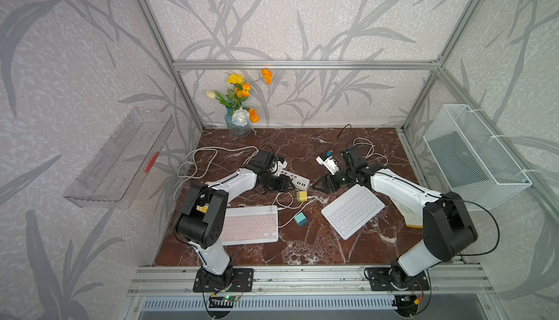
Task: Unplug the wireless keyboard
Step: Place the plug at the center of the board, then pick up the plug from the center of the board.
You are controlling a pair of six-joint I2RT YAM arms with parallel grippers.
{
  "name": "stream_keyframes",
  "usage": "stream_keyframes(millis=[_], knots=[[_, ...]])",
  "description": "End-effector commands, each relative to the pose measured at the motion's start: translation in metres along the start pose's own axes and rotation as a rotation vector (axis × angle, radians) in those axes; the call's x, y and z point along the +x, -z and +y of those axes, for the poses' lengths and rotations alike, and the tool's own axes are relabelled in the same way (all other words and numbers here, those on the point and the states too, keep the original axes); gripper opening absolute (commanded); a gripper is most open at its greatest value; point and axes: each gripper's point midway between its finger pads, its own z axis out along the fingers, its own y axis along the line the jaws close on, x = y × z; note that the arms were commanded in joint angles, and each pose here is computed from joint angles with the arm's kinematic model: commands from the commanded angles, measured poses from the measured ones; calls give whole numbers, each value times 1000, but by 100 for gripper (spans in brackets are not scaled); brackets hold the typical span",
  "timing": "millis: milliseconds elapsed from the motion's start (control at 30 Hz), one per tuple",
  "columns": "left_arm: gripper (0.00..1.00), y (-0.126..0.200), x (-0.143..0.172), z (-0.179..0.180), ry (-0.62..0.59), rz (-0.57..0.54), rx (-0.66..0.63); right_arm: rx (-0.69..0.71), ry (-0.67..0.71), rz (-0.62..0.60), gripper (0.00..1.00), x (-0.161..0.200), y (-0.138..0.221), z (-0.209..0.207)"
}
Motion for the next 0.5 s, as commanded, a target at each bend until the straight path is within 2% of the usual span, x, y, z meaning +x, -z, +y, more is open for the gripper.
stream_keyframes(millis=[0,167,300,467], knots=[[58,-5,7,1,-27,48,-55,33,73,99,62,11,-4,-7],[58,-14,13,-3,-15,61,-49,55,238,181,60,9,-22,-19],[57,-21,17,-2,1,79,-46,27,384,297,58,29,-46,-17],[57,-28,22,1,13,103,-49,-8,488,401,55,47,-62,-15]])
